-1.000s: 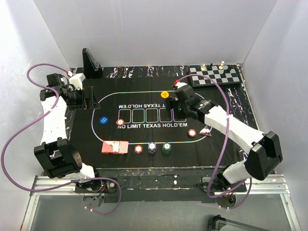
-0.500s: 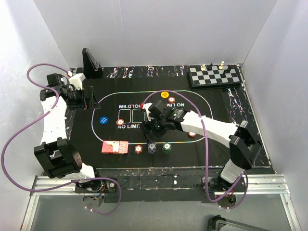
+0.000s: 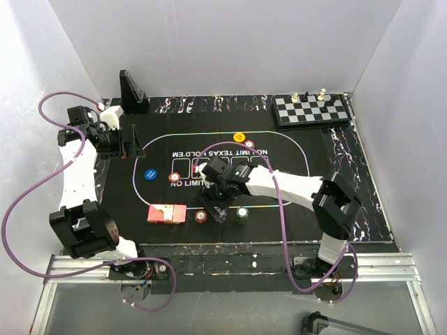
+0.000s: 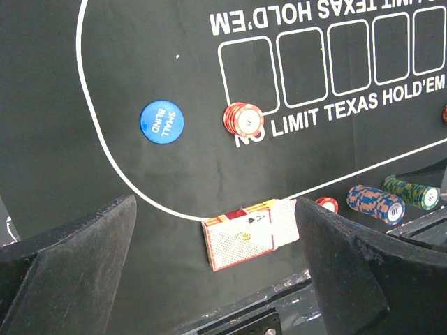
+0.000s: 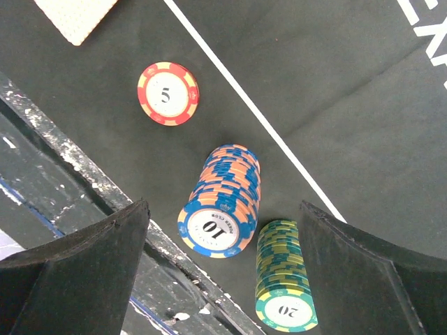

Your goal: Distribute texas hold em gaming equipment

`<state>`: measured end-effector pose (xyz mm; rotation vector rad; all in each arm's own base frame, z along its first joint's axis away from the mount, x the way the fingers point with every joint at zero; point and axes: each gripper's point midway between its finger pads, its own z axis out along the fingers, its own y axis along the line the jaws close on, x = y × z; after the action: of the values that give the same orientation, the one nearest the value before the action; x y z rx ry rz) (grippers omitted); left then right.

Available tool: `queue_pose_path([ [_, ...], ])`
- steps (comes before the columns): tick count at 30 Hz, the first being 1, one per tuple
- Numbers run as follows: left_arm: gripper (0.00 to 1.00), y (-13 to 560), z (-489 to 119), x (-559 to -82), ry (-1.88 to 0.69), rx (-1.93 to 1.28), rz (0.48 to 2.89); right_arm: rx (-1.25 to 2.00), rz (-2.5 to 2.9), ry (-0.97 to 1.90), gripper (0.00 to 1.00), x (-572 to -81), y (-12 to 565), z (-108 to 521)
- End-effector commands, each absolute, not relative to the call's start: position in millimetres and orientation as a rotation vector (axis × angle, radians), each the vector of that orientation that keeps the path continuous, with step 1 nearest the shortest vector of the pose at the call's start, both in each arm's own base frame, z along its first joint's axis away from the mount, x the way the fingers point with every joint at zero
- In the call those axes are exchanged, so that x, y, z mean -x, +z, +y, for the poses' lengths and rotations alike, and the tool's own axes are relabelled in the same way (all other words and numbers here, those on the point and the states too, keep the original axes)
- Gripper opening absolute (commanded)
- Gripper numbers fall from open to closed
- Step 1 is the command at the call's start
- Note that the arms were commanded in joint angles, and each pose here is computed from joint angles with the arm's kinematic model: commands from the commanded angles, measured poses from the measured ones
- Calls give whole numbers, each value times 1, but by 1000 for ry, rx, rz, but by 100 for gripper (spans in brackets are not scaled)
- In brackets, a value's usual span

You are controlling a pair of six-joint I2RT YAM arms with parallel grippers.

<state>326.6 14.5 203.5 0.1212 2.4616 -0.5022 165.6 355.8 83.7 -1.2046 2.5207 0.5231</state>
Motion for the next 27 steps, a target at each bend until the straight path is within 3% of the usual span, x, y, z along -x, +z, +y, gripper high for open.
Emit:
queue_pose_path([
  [1,98,227,17,-329,-463,-140,2399,1222,2496,474,93,-170,83,358],
  [7,98,226,15,-329,-472,-144,2397,1227,2522,470,93,-168,68,356],
  [18,98,228,15,-329,-470,-148,2391,1227,2543,481,81,-163,54,356],
  [22,98,227,16,-329,-465,-145,2394,1218,2539,487,72,-164,56,356],
  [27,98,228,15,-327,-463,-148,2391,1207,2527,491,55,-165,60,356],
])
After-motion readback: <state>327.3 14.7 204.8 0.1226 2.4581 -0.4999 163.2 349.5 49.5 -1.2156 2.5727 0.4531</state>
